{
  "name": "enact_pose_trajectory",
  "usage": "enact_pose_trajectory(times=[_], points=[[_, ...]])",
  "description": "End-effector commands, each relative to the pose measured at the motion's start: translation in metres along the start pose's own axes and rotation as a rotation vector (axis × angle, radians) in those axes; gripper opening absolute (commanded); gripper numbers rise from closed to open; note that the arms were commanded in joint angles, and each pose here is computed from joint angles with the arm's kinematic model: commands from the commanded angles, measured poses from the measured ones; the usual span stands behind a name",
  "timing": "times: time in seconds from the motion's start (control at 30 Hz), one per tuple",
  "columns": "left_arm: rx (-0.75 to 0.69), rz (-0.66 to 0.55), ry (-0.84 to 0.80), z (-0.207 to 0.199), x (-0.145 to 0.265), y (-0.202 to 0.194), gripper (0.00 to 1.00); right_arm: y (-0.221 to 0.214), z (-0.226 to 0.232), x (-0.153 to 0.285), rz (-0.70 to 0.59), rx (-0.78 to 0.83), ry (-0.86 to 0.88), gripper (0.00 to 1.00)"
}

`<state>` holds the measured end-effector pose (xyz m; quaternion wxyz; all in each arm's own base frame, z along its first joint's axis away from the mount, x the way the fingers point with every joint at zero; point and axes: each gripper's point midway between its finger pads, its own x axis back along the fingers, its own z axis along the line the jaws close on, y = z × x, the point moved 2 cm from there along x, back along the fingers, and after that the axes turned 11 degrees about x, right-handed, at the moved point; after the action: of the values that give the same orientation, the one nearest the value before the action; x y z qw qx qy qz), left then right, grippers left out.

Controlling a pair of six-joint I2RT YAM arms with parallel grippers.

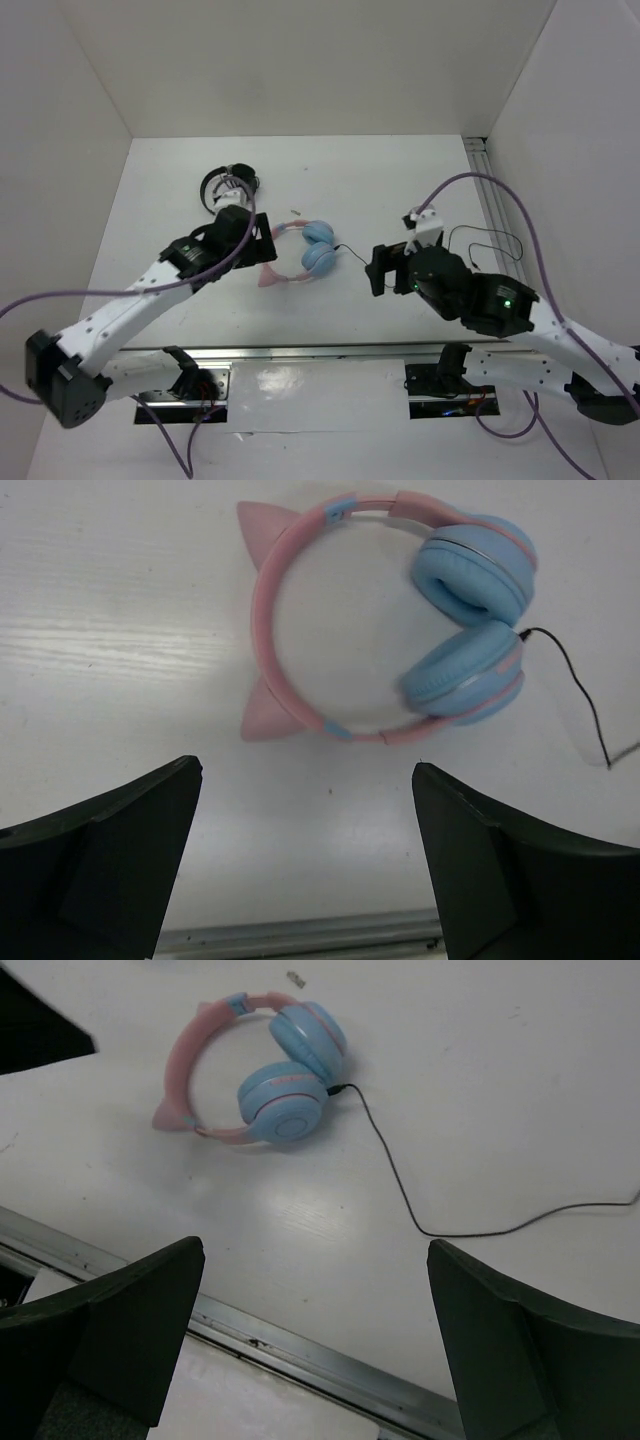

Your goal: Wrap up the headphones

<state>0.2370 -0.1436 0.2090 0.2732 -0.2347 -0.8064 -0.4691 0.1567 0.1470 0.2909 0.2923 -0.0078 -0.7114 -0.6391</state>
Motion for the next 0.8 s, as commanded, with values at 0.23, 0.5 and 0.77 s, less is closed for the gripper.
enact_pose_trajectory(times=[0.23,0.5,0.77], points=[[0.086,0.033,0.146,0.015,-0.126,0.005,1.0,0.007,0.039,-0.013,-0.123,-0.11,0.198,1.0],[0.132,0.162,0.235,0.048,-0.181,-0.035,0.83,0.017,0.034,0.004,-0.155,-0.141,0.229,1.0],[0.105,0.225,0.297,0.071,-0.182,-0.066,0.58,0.012,0.033,0.004,-0.142,-0.154,0.227,1.0]])
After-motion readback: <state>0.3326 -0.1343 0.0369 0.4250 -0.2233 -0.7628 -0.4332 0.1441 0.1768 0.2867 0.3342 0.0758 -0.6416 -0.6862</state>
